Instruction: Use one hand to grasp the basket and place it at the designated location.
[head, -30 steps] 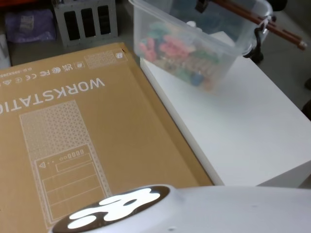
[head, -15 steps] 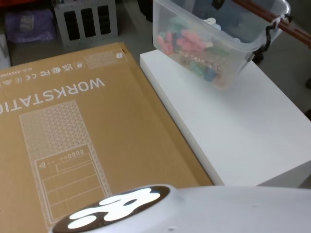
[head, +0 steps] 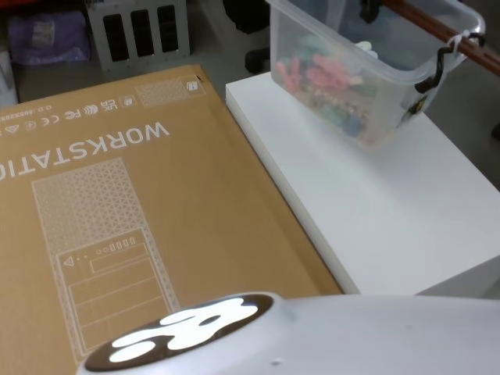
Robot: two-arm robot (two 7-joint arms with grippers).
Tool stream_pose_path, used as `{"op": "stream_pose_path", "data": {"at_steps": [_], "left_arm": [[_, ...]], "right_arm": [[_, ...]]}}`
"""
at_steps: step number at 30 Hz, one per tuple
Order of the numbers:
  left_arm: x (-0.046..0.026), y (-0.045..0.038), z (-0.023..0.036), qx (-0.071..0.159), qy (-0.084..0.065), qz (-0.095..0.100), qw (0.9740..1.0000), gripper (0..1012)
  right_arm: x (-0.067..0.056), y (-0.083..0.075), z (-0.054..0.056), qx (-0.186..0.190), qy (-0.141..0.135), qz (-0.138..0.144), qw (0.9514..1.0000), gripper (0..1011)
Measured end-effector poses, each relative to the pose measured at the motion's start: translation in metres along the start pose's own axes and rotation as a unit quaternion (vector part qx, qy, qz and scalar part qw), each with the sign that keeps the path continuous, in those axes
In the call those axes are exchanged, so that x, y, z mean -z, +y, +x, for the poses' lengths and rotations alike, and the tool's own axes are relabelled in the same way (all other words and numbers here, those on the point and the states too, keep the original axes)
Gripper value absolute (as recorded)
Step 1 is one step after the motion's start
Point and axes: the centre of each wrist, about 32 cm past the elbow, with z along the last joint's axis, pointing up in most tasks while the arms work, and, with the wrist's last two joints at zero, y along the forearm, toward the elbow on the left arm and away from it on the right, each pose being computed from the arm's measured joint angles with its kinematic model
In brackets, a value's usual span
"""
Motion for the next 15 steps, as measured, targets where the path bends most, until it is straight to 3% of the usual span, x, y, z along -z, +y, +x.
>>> {"op": "stream_pose_path", "data": {"at_steps": [6,15], "left_arm": [[-0.0001,0.0,0.0,0.0,0.0,0.0,1.0,0],[-0.0001,0.0,0.0,0.0,0.0,0.0,1.0,0]], "right_arm": [[0.024,0.006,-0.001,-0.006,0.047,0.002,0.9989,0],[0.044,0.013,-0.004,-0.012,0.081,0.007,0.9967,0]]}}
